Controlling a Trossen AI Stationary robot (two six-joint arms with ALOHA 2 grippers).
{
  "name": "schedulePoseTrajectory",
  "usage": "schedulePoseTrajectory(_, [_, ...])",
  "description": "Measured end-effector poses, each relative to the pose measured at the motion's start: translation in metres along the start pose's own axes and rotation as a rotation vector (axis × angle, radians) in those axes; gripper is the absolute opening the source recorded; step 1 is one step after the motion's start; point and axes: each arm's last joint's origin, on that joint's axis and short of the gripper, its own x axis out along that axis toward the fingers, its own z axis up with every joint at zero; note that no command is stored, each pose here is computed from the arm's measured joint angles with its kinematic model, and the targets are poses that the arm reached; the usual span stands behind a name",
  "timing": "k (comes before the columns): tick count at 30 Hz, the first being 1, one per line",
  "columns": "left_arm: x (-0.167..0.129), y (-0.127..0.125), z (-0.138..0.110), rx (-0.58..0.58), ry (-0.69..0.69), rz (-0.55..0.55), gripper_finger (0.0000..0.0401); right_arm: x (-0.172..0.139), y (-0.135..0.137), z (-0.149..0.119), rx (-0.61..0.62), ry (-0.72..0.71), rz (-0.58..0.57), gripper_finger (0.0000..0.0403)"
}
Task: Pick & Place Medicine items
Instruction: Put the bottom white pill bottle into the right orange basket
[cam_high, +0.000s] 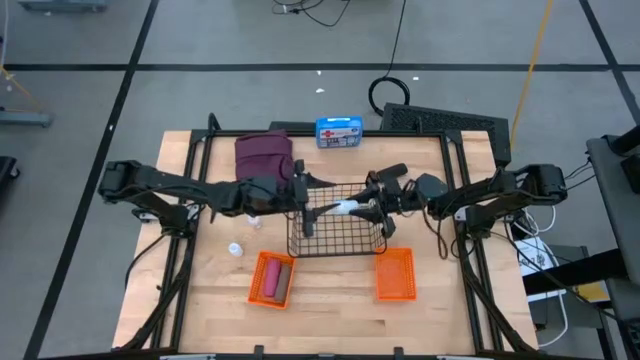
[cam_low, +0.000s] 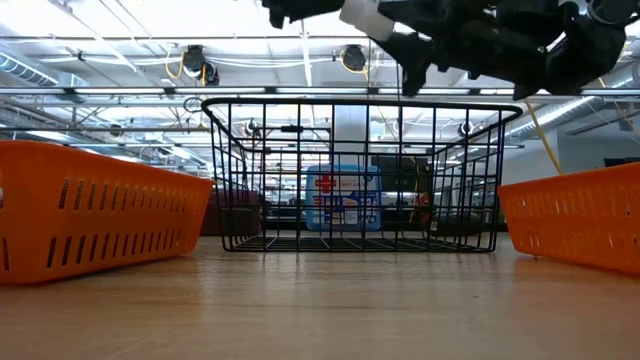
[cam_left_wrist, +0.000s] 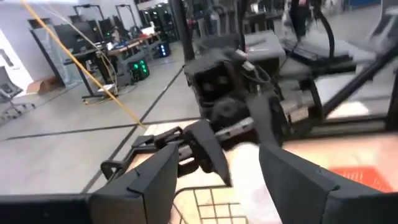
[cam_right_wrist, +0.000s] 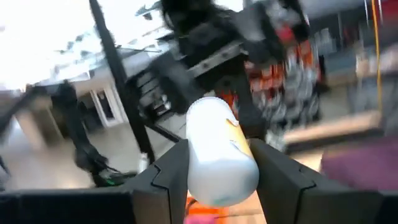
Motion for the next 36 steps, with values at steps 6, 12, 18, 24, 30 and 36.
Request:
schedulePoseTrajectory(6, [-0.003,0.005,0.004,-0.110,-0.016,0.006,0.0234,-0.001,0.020,-0.006,-0.468,-0.033,0.008,0.0136])
schedulePoseTrajectory(12, [0.000,0.004,0.001,-0.140,-0.023,-0.103,0.0234,0.001,0.029,-0.006,-0.574,-0.057,-0.076,0.0136])
schedulePoseTrajectory(18, [-0.002,-0.004,0.007,-0.055,-0.097,-0.266,0.0234,0.001,0.029,-0.005,-0.576,-0.070,-0.078,0.0136])
schedulePoseTrajectory(24, [-0.003,-0.007,0.009,-0.035,-0.109,-0.277,0.0235,-0.002,0.034,0.010,-0.592,-0.238,-0.077,0.0135])
schedulePoseTrajectory(30, [0.000,-0.005,0.018,-0.053,-0.238,-0.238,0.0234,-0.001,0.039,0.023,-0.611,-0.358,-0.035,0.0135])
schedulePoseTrajectory(36, [0.017,-0.009,0.010,-0.041,-0.359,-0.207,0.0234,0.011,0.041,0.037,-0.627,-0.400,-0.004,0.0135])
